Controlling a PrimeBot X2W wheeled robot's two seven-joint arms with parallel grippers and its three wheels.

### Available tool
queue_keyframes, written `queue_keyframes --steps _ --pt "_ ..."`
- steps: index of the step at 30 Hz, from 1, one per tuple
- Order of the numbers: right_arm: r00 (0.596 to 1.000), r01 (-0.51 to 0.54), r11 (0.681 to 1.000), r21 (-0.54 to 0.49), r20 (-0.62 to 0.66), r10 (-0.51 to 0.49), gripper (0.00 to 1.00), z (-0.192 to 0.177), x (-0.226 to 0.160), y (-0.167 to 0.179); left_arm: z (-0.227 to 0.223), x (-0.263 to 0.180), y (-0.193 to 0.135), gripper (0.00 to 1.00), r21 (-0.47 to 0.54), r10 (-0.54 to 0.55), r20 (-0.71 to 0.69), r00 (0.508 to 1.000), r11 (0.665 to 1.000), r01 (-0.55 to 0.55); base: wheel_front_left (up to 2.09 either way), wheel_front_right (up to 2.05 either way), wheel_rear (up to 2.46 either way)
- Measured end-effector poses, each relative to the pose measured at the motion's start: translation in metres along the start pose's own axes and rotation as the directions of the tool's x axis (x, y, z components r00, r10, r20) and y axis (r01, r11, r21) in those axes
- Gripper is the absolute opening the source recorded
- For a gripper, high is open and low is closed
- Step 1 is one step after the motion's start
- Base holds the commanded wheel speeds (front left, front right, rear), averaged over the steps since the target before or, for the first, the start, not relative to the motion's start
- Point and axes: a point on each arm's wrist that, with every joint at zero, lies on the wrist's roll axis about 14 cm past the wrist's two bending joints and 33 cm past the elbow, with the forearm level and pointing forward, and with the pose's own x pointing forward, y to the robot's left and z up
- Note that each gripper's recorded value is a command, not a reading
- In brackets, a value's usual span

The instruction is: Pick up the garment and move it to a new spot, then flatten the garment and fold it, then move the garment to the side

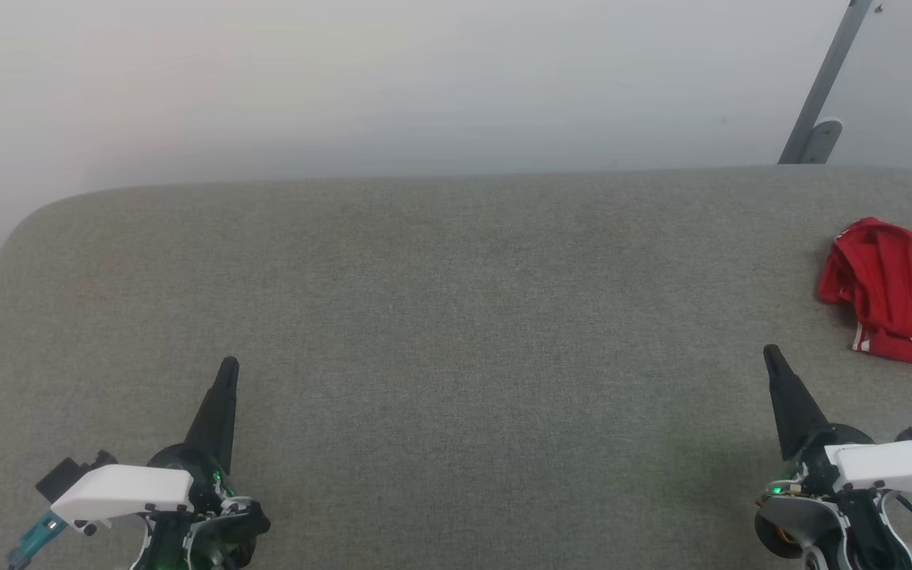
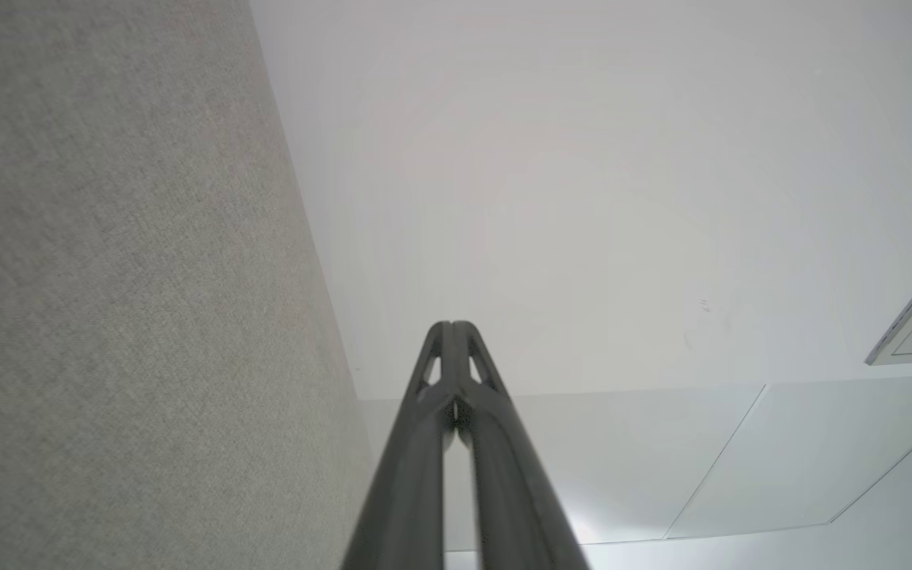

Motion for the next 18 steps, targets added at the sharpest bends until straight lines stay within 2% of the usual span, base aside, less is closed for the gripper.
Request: queue_keyframes --steps 18 --pt "1.0 0.0 1.0 0.0 0.0 0.0 0.0 0.0 0.0 0.0 0.0 0.0 0.0 0.0 0.0 0.0 0.0 1.0 1.0 0.0 0.0 0.0 0.0"
